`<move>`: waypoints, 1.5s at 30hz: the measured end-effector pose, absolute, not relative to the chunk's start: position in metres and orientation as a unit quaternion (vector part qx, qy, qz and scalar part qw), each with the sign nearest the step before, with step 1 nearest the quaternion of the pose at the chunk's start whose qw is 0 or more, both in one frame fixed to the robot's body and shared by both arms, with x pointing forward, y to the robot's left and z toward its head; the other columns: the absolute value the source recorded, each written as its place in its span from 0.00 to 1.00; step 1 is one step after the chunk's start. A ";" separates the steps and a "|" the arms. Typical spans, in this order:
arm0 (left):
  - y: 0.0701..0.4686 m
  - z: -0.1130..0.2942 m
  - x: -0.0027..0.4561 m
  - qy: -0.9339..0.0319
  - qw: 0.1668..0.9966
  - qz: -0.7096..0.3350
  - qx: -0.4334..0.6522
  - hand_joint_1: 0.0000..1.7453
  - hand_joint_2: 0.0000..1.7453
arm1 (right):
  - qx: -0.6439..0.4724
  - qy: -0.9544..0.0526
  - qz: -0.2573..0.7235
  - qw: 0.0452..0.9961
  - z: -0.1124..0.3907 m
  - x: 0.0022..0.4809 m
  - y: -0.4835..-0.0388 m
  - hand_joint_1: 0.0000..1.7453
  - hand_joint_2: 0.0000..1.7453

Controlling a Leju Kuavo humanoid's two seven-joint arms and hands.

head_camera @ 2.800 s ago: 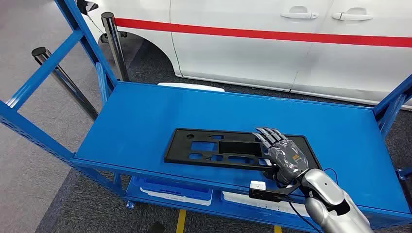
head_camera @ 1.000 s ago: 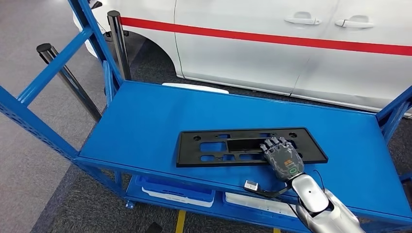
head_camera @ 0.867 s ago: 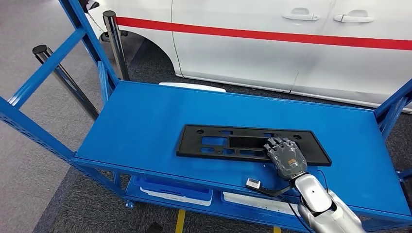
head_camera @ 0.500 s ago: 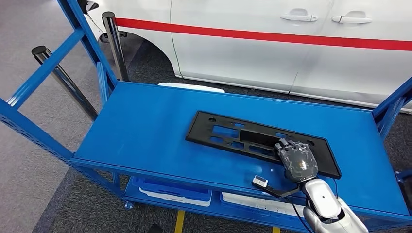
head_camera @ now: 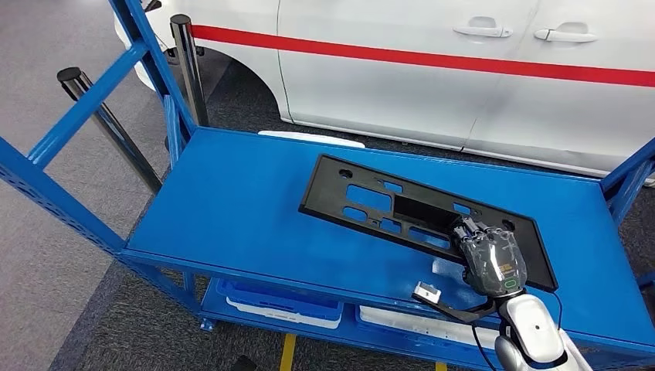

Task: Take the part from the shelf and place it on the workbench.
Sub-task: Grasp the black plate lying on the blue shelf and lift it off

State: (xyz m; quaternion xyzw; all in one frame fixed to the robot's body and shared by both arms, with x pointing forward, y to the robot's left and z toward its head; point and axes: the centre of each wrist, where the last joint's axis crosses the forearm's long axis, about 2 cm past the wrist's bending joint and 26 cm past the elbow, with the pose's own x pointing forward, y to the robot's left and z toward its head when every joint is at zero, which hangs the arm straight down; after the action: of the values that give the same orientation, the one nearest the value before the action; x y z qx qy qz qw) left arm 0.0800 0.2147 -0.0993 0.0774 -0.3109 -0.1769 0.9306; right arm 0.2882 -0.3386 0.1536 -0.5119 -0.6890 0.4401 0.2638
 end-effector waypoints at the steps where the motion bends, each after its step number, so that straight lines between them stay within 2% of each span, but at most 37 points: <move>1: 0.215 -0.099 0.080 -0.311 0.930 -0.177 0.077 0.00 0.00 | -0.516 -0.695 0.434 0.249 0.157 0.287 -0.335 1.00 1.00; 9: 0.214 -0.099 0.080 -0.324 0.927 -0.178 0.067 0.00 0.00 | -0.551 -0.709 0.414 0.148 0.169 0.270 -0.304 1.00 1.00; 17: 0.214 -0.099 0.082 -0.332 0.925 -0.177 0.058 0.00 0.00 | -0.544 -0.730 0.392 0.133 0.175 0.261 -0.272 1.00 1.00; 21: 0.213 -0.099 0.083 -0.336 0.924 -0.174 0.054 0.00 1.00 | -0.532 -0.743 0.382 0.137 0.182 0.265 -0.251 1.00 1.00; 29: 0.211 -0.099 0.082 -0.337 0.925 -0.168 0.050 0.00 1.00 | -0.501 -0.766 0.375 0.146 0.185 0.263 -0.210 1.00 1.00; 45: 0.212 -0.100 0.078 -0.338 0.921 -0.185 0.048 0.00 1.00 | -0.487 -0.775 0.377 0.143 0.185 0.259 -0.196 1.00 1.00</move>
State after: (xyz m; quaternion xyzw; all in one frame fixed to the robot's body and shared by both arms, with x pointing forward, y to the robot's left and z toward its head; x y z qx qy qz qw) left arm 0.0778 0.2125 -0.0997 0.0480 -0.3385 -0.1847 0.9214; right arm 0.2588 -0.1960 0.1849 -0.4868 -0.7750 0.3766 0.1433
